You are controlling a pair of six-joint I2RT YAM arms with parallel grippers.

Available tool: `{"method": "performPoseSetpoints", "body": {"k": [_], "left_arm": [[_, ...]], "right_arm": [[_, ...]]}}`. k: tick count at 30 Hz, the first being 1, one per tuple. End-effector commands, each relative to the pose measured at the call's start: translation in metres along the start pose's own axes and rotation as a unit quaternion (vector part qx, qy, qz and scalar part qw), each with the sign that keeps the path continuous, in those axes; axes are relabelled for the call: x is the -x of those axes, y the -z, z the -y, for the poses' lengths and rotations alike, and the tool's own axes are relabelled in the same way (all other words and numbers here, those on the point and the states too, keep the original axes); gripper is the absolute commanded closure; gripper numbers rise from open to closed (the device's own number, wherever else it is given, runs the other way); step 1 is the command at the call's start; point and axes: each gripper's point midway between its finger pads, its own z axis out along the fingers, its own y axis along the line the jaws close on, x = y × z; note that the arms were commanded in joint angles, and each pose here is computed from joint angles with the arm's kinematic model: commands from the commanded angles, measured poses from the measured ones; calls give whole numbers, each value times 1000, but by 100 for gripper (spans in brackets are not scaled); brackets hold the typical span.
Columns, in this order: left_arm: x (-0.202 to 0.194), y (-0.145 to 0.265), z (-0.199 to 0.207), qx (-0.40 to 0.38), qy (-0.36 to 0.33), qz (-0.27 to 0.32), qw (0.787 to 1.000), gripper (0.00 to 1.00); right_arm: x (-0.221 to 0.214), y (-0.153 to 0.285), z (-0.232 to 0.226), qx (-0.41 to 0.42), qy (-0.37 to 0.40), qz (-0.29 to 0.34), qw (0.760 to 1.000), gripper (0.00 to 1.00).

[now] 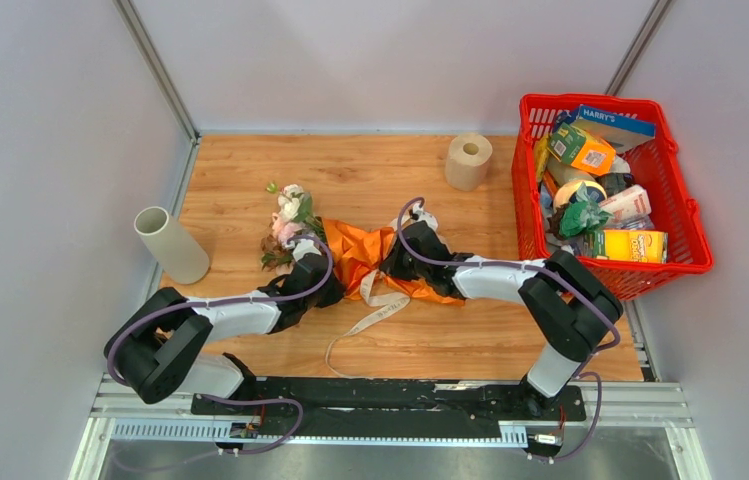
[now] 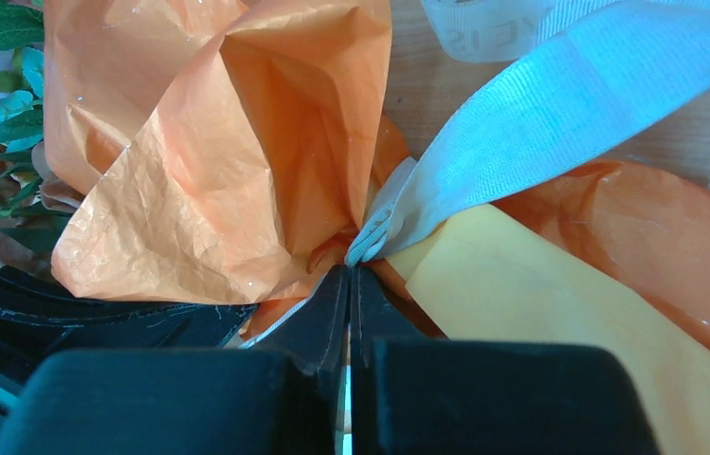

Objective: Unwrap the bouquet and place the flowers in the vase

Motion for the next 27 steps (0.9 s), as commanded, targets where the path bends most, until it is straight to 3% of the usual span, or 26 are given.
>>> {"method": "performPoseSetpoints", "body": {"k": [1,7,9,14,27], "left_arm": [[-13,2,-2,4,-4,-25,1000,100],[-20,2,-31,77,-7,-33,996,100],[-22,-1,-35,91,-10,-41,995,100],[-26,-6,-28,84,-9,-56,995,100],[-27,-5,-33,94,-14,-59,994,100]], "right_arm": [[12,0,-21,37,-1,28,999,100],[36,27,-29,93,-17,70,993,100],[30,34,-38,127,-20,56,990,100],[27,49,-62,210,-17,49,976,100],[37,73,-71,327,-40,39,943,100]]}}
